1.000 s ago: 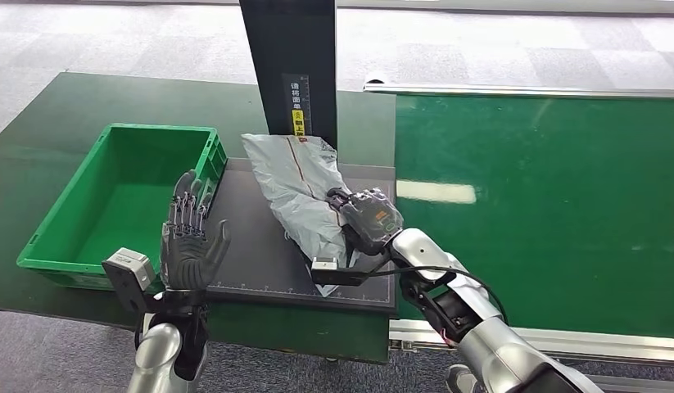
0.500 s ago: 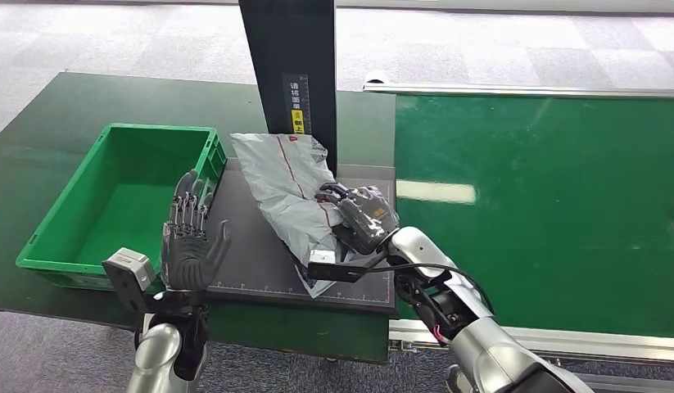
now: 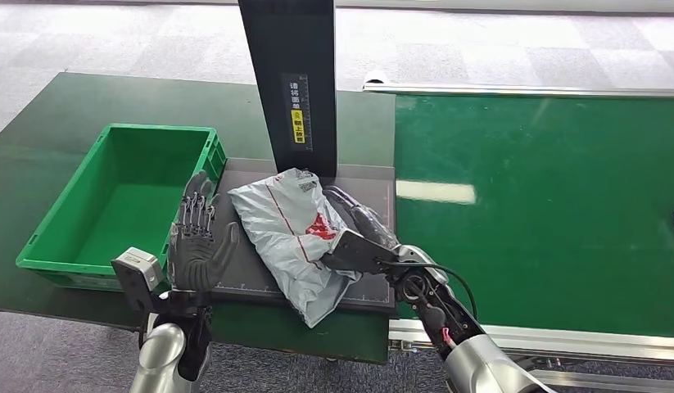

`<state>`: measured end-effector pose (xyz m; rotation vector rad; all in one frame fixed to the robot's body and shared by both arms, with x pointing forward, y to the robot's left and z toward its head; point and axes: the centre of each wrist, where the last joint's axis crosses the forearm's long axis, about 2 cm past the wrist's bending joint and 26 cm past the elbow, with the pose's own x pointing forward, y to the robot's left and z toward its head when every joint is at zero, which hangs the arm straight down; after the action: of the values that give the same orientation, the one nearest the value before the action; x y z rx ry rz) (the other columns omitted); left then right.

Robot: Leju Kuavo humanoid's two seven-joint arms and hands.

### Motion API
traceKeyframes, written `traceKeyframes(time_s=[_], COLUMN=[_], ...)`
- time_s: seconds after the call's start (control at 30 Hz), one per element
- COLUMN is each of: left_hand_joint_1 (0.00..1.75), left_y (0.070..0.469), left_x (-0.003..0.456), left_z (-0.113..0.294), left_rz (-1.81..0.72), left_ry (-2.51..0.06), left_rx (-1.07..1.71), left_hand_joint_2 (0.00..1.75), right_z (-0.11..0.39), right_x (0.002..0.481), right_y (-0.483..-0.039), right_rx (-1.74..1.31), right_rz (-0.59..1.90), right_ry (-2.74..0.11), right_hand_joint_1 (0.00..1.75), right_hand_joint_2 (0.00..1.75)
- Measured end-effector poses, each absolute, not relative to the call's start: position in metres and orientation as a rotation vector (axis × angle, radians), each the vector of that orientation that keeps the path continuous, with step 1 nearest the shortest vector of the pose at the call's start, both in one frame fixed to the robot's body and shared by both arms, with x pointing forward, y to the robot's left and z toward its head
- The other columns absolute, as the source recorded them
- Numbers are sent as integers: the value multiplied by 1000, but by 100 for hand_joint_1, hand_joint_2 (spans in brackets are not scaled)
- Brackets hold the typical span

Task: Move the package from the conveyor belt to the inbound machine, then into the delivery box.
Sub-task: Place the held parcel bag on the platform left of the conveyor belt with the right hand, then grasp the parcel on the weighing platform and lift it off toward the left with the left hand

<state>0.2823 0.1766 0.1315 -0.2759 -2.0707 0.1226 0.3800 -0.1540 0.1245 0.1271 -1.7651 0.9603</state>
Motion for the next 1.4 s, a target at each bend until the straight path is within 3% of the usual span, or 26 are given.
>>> traceKeyframes(time_s=[0.23, 0.63, 0.8, 1.13, 1.4], left_hand_joint_1=[0, 0, 0, 0, 0], left_y=[175, 173, 166, 137, 135], left_x=[285, 290, 296, 312, 317], left_z=[131, 129, 127, 115, 100], left_rz=[113, 60, -78, -623, -746], left_ry=[-2069, -1997, -1958, -1817, -1710], left_rx=[-283, -271, -201, 111, 220], left_hand_joint_2=[175, 175, 175, 175, 175], right_z=[123, 128, 134, 156, 154], right_x=[378, 382, 382, 373, 366], right_y=[-151, -152, -157, -170, -175], right_rx=[385, 549, 427, 149, 114], right_rz=[790, 448, 316, 147, 141], right_ry=[-1713, -1796, -1896, -2033, -1981], right_hand_joint_1=[0, 0, 0, 0, 0], right_hand_joint_2=[175, 175, 175, 175, 175])
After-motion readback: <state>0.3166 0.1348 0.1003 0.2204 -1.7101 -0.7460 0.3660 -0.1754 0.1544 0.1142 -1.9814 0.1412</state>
